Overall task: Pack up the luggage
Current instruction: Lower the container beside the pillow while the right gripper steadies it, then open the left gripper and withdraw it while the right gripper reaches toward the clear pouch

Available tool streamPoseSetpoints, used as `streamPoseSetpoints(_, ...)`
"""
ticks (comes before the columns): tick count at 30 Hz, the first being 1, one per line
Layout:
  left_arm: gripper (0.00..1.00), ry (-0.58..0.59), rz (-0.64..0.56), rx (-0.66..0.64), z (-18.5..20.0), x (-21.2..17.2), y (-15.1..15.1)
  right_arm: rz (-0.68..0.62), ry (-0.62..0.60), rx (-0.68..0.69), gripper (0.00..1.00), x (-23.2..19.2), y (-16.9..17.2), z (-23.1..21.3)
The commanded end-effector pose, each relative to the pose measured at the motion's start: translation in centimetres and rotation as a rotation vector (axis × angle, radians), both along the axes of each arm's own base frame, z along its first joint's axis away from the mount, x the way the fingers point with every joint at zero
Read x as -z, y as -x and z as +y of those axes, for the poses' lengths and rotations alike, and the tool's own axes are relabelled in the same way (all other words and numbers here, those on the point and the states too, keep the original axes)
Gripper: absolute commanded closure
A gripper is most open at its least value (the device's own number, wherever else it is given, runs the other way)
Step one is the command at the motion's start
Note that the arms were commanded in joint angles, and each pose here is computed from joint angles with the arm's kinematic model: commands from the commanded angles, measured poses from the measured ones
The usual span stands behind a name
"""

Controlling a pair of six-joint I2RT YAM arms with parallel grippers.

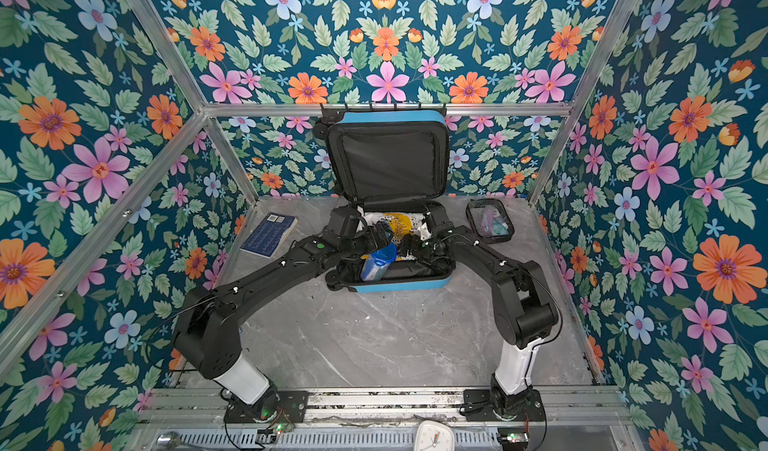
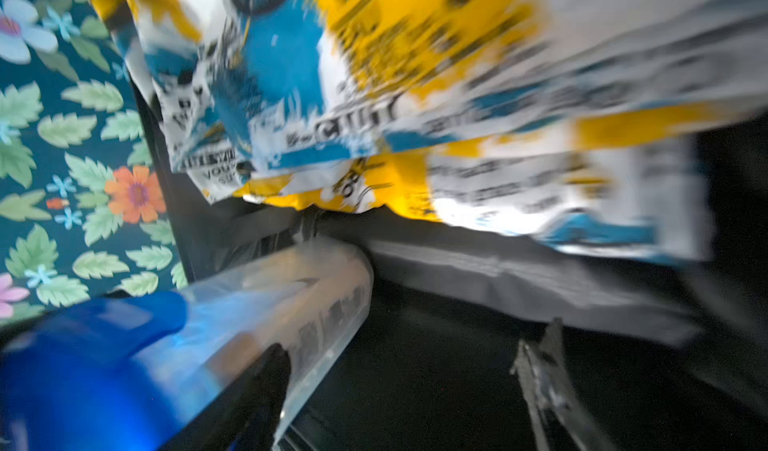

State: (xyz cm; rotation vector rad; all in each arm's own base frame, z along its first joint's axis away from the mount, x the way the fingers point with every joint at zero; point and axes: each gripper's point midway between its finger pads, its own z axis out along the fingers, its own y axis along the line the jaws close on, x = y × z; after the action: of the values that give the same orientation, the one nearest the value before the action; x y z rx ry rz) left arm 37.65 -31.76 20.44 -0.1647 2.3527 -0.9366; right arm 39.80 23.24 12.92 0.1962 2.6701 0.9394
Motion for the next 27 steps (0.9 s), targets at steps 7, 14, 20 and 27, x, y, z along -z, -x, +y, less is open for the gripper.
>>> streamPoseSetpoints(7,0.02,0.142,0.015,0.089,-3.5,0.6,-0.3,-0.051,0.096,0.087,0.08,-2.8,-0.3,-6.0)
streamPoseSetpoints(14,0.0,0.077,-0.089,0.043,-1.7,-3.4,-1.6,-0.115,0.068,0.06,0.13,-5.7,0.6,-6.1)
streamPoseSetpoints(20,0.0,-0.001,-0.163,-0.078,4.7,-5.9,-2.0,-0.079,0.008,0.01,0.17,-4.6,1.0,-4.4)
streamPoseSetpoints(27,0.0,-0.102,-0.126,-0.212,13.2,-3.8,-1.0,-0.01,0.002,-0.05,0.13,-1.6,1.6,-1.0)
